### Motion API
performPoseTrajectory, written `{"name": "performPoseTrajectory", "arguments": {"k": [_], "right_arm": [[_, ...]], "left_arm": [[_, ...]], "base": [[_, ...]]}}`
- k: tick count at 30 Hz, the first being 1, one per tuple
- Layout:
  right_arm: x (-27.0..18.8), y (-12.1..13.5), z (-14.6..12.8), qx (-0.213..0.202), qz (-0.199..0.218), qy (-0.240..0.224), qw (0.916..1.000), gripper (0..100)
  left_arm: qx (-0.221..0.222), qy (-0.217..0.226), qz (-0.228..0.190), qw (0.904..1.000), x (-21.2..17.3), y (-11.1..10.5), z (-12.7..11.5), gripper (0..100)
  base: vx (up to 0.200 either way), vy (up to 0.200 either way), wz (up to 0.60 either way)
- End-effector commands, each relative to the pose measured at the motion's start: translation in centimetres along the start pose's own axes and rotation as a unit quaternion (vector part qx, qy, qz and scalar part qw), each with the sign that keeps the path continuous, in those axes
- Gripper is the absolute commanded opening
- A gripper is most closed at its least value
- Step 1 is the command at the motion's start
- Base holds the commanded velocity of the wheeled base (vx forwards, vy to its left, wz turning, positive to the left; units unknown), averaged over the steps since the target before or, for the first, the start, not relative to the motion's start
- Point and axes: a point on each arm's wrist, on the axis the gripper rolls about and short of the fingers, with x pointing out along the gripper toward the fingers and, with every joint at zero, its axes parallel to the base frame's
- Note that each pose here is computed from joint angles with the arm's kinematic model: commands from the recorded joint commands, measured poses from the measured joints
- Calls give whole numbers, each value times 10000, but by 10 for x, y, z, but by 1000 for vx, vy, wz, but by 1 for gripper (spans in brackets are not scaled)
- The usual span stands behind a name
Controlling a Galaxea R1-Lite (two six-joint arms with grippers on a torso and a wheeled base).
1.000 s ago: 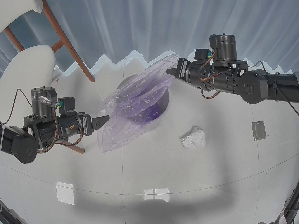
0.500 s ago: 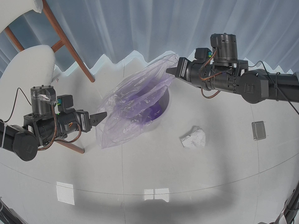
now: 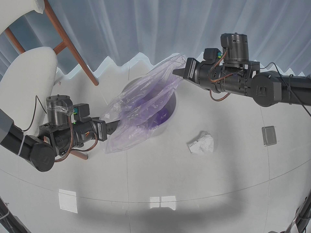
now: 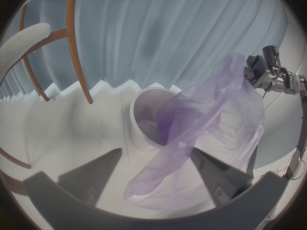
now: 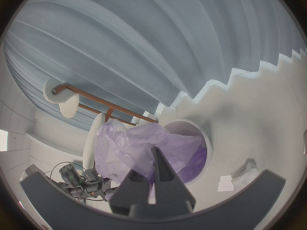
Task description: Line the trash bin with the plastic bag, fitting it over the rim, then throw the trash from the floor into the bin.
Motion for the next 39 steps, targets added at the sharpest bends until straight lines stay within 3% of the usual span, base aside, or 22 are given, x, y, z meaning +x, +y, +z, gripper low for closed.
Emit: {"name": "performPoseTrajectory", "arguments": {"k": [1,6,10,18,21,25,31,39], "right_arm": [[-1,1,1,-2,10,-14,10000,0],[1,-1,-1,6,-10,9,10000,0],[3,-2,4,-4,25,-59,10000,0],[19,-18,19,-4,75,-268,9996,0],[32,-25,25,-18,76,-404,9992,0],[46,-35,27,2,19,-492,9988,0],[61,-52,14,16,-311,-436,9986,0],[65,-57,10,107,-296,-375,9988,0]], "left_arm": [[-64,170,40,9998,13,5,-13,0],[-577,-64,-143,9982,15,-7,-2,0],[-1159,-490,-333,9915,18,-16,27,0],[-1622,-672,-406,9836,23,-20,72,0],[-2143,-867,-462,9718,28,-22,97,0],[-2389,-809,-334,9671,38,-16,99,0],[-2505,-938,314,9631,57,-3,93,0],[-2509,-883,254,9636,61,-13,90,0]], "base": [[0,0,0],[0,0,0],[0,0,0],[0,0,0],[0,0,0],[0,0,0],[0,0,0],[0,0,0]]}}
